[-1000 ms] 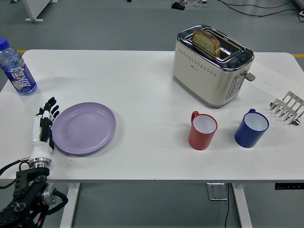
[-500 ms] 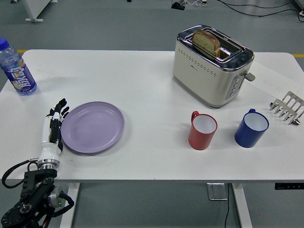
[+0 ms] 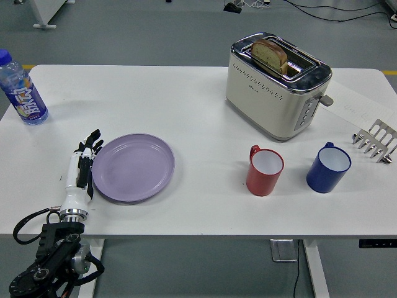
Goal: Push plate across desktop
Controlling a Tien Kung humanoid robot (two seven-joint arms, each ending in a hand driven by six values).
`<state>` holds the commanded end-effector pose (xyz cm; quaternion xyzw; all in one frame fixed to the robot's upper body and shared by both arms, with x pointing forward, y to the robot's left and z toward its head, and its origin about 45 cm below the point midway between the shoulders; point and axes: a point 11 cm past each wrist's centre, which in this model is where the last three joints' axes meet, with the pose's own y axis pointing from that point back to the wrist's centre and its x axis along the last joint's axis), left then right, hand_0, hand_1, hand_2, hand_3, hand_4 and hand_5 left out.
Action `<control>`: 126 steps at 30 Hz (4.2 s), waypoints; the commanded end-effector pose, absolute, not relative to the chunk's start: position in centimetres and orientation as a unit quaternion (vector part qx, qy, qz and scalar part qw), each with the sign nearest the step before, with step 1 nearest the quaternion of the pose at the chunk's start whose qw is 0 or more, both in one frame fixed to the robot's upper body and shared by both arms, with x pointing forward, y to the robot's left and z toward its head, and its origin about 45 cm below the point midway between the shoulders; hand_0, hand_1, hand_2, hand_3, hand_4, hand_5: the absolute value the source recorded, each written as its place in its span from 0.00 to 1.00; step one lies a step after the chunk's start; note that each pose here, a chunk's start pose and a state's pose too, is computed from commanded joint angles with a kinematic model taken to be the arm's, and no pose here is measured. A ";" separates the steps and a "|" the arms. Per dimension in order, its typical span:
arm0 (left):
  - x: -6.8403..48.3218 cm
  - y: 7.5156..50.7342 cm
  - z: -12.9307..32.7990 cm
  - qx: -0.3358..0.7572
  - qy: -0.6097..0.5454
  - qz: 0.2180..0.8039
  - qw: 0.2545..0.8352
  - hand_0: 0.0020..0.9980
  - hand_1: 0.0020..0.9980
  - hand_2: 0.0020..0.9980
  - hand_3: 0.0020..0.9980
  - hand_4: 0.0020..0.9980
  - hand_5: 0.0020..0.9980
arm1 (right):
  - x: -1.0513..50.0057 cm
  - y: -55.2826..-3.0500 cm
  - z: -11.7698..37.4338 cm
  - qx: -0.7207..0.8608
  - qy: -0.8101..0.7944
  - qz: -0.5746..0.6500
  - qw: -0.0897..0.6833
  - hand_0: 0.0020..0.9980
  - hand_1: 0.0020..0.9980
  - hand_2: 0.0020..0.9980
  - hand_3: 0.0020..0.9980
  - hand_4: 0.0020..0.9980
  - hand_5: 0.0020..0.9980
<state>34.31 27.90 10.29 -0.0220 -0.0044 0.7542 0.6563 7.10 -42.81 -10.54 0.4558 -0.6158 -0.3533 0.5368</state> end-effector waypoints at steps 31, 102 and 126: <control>34.3 23.5 10.2 -0.017 -0.007 0.708 0.706 0.88 0.91 0.93 0.85 0.51 1.00 | 7.3 -42.8 -10.5 0.458 -0.617 -0.351 0.536 0.66 0.64 0.72 0.67 0.26 0.28; 33.1 17.5 10.8 -0.019 -0.022 0.636 0.771 0.88 0.91 0.94 0.84 0.51 1.00 | 7.2 -43.0 -10.4 0.455 -0.618 -0.352 0.536 0.66 0.64 0.72 0.67 0.26 0.28; 37.1 35.0 18.1 -0.054 -0.062 0.773 0.629 0.75 0.79 0.80 0.73 0.51 1.00 | 7.1 -43.0 -10.5 0.453 -0.619 -0.353 0.536 0.66 0.64 0.72 0.67 0.26 0.28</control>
